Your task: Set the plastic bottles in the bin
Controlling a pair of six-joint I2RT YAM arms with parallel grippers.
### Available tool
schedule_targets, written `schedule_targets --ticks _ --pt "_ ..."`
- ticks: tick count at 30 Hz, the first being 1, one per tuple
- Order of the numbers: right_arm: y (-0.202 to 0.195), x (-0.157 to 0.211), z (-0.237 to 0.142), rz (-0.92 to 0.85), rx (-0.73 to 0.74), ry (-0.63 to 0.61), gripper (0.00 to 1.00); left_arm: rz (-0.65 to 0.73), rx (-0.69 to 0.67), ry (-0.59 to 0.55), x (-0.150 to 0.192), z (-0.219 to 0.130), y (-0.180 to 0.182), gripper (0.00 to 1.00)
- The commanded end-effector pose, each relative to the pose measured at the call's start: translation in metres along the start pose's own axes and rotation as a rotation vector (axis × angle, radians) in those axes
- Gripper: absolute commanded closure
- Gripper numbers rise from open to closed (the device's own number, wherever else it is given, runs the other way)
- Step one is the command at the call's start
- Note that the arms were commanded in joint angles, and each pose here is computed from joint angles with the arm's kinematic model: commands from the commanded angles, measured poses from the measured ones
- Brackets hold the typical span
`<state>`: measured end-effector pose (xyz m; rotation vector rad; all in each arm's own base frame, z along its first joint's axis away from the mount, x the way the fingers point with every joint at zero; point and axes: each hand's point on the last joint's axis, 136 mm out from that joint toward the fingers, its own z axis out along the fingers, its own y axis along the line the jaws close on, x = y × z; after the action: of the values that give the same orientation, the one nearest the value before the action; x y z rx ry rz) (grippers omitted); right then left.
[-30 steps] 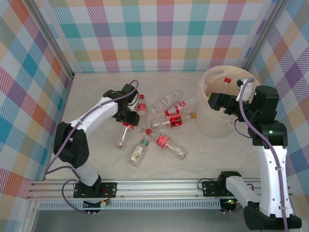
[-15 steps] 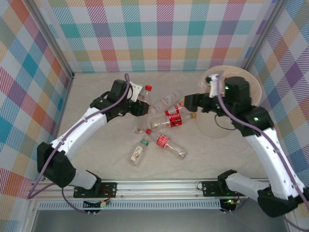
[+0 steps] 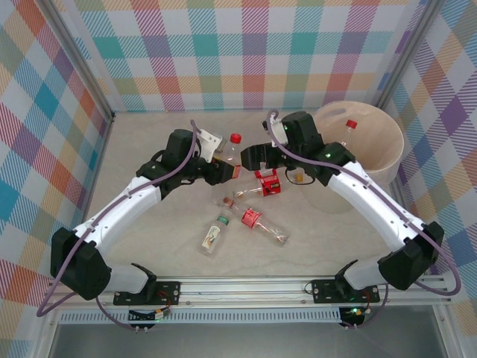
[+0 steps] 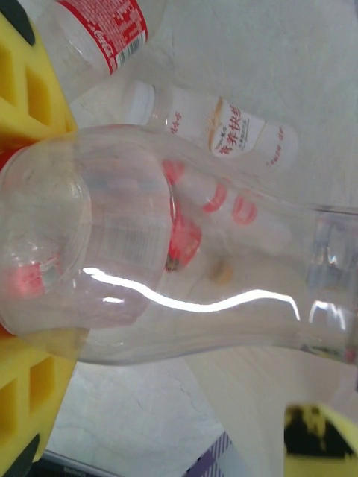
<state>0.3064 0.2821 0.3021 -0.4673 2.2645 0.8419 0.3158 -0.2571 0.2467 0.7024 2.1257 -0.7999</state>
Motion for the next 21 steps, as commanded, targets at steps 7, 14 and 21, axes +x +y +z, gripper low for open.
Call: schedule_targets --ticks 7,14,21 --pt "0.025 -0.028 0.026 0.026 -0.19 -0.023 0.13 0.057 0.121 -0.055 -0.011 -0.002 -0.024 0.81" --pt "0.015 -0.023 0.046 0.075 -0.212 -0.011 0.22 0.054 0.148 -0.075 -0.011 -0.002 -0.028 0.81" --pt "0.008 -0.02 0.049 0.095 -0.205 -0.011 0.39 0.053 0.147 -0.091 -0.014 -0.004 -0.028 0.8"
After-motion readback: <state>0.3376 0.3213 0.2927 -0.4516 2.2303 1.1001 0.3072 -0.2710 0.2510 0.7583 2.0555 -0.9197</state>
